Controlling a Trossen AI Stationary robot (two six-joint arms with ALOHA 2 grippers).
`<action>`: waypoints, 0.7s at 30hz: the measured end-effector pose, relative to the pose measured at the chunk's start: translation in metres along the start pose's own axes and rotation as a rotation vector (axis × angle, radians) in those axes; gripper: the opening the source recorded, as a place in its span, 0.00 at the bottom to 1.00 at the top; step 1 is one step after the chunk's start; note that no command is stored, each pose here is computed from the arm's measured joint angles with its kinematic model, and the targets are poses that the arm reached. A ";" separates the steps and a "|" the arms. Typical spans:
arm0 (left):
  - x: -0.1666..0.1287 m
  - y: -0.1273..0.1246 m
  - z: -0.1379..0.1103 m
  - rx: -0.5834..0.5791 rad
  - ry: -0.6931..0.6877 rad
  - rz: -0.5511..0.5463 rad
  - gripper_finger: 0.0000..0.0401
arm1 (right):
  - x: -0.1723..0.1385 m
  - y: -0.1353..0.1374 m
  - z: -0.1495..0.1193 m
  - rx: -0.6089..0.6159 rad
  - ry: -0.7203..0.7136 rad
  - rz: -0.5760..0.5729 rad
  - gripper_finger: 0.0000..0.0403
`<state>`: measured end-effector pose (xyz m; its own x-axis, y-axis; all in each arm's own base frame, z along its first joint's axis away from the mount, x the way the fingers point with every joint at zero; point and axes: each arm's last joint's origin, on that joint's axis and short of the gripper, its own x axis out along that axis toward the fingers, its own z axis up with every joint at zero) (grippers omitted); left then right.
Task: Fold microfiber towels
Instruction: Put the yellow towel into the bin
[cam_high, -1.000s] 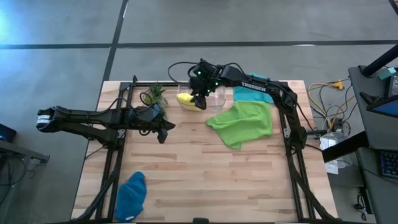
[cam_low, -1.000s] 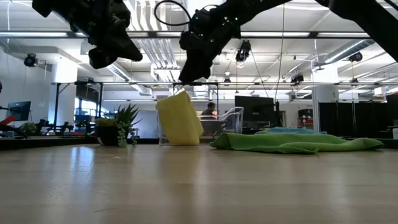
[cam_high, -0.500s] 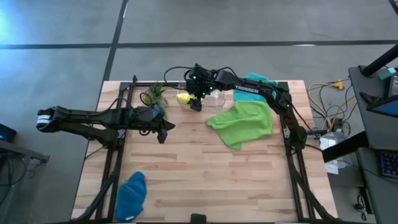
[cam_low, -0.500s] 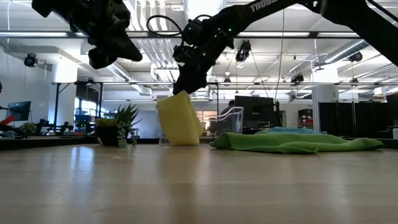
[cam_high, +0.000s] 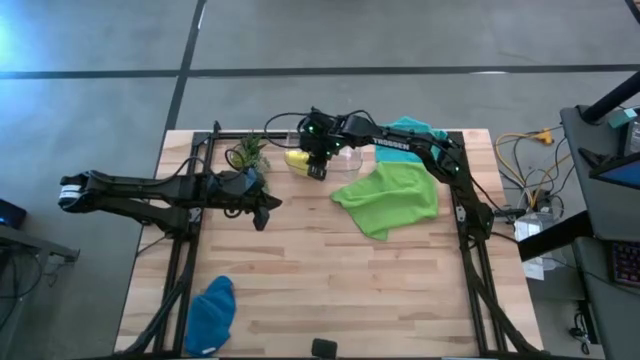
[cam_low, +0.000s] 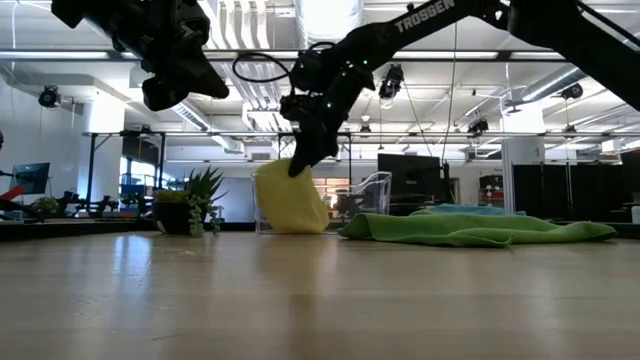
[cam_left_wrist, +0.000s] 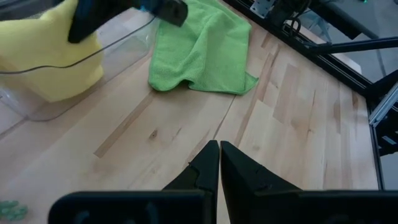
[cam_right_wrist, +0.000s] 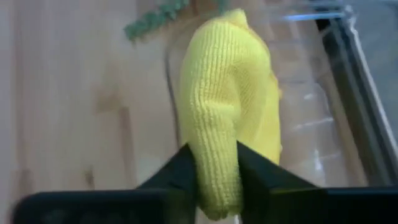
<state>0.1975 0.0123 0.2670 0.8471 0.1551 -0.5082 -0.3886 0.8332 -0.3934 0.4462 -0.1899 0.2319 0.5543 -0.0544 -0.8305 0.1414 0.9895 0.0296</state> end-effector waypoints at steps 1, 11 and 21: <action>0.000 0.000 0.000 0.000 0.000 0.000 0.00 | -0.002 -0.001 0.001 0.010 -0.014 0.007 0.11; 0.000 0.000 0.000 -0.027 0.000 0.000 0.00 | -0.063 -0.021 0.025 0.071 -0.176 0.078 0.03; 0.000 0.001 0.001 -0.028 -0.019 0.028 0.00 | -0.076 -0.005 0.019 0.151 -0.111 0.303 0.03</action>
<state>0.1974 0.0132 0.2672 0.8424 0.1888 -0.5046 -0.4221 0.8133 -0.4005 0.4190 -0.1937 0.3053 0.6743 0.2158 -0.7062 0.0718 0.9326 0.3536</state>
